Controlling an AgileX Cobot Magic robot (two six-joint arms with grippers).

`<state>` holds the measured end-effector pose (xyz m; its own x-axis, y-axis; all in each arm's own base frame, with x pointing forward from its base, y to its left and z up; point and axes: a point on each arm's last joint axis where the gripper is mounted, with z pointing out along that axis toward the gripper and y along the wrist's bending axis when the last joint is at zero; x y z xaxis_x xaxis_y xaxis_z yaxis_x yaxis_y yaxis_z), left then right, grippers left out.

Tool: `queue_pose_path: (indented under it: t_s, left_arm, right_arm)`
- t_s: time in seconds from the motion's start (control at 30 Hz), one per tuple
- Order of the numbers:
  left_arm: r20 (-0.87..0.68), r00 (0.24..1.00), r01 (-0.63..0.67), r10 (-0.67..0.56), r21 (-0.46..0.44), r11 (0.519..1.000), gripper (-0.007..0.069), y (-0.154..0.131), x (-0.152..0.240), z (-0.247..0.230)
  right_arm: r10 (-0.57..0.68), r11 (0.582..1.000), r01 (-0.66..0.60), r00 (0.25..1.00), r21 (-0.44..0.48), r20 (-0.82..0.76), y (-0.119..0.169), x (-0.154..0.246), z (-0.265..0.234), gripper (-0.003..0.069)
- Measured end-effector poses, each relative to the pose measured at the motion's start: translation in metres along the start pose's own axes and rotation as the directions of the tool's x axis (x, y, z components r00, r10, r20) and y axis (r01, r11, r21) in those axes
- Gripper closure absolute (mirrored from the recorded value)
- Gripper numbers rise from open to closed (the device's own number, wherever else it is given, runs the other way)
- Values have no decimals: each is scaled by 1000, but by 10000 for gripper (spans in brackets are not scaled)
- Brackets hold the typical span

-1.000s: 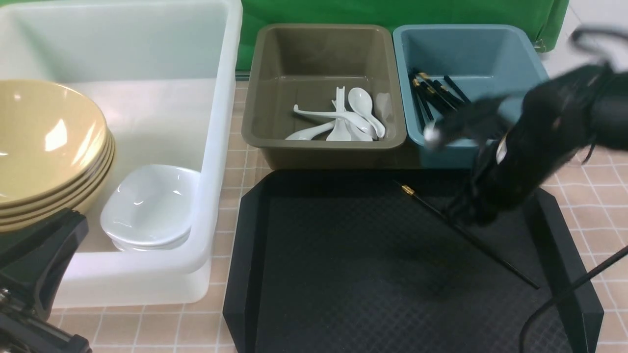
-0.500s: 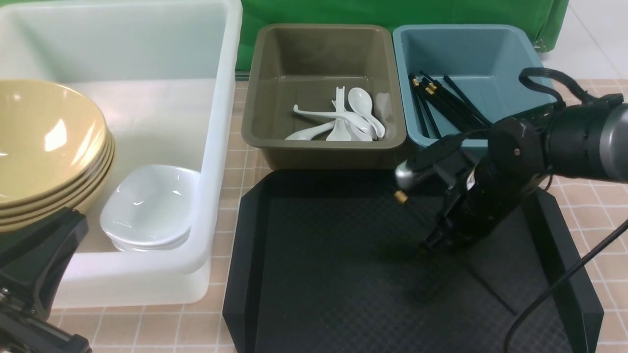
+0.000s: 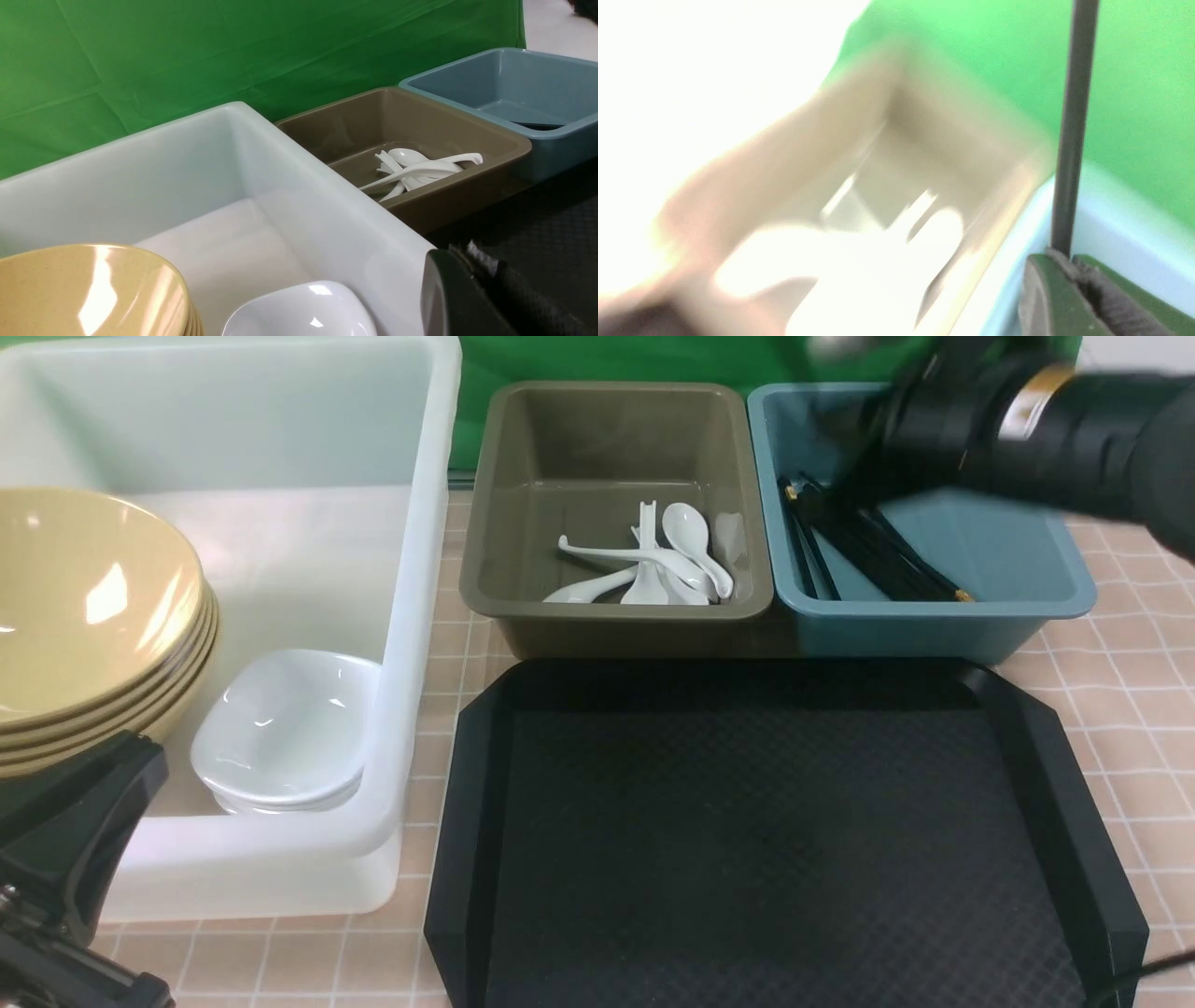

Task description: On brown table put chopsticks spoon bowls plates into blue grey white boxes.

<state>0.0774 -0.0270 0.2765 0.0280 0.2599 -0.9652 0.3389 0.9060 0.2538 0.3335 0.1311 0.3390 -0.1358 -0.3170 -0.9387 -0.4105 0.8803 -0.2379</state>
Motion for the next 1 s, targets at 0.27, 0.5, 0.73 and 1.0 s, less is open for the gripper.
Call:
queue_pose_path:
  t_s: [0.27,0.5,0.73,1.0]
  left_arm:
    - [1,998,-63,63,-8,998,632,1,0,0]
    - [1,994,-112,112,-14,994,632,1,0,0]
    - [4,993,-114,114,-14,993,632,1,0,0]
    - [6,993,-114,115,-14,993,632,1,-1,0]
  right_arm:
    - [205,969,-204,979,137,13,-38,47,45,417]
    - [332,937,-326,943,126,-26,-46,13,4,325]
    - [37,987,-67,980,148,197,-46,-66,-157,601]
    - [-63,978,-2,950,207,307,-15,-1,-253,622]
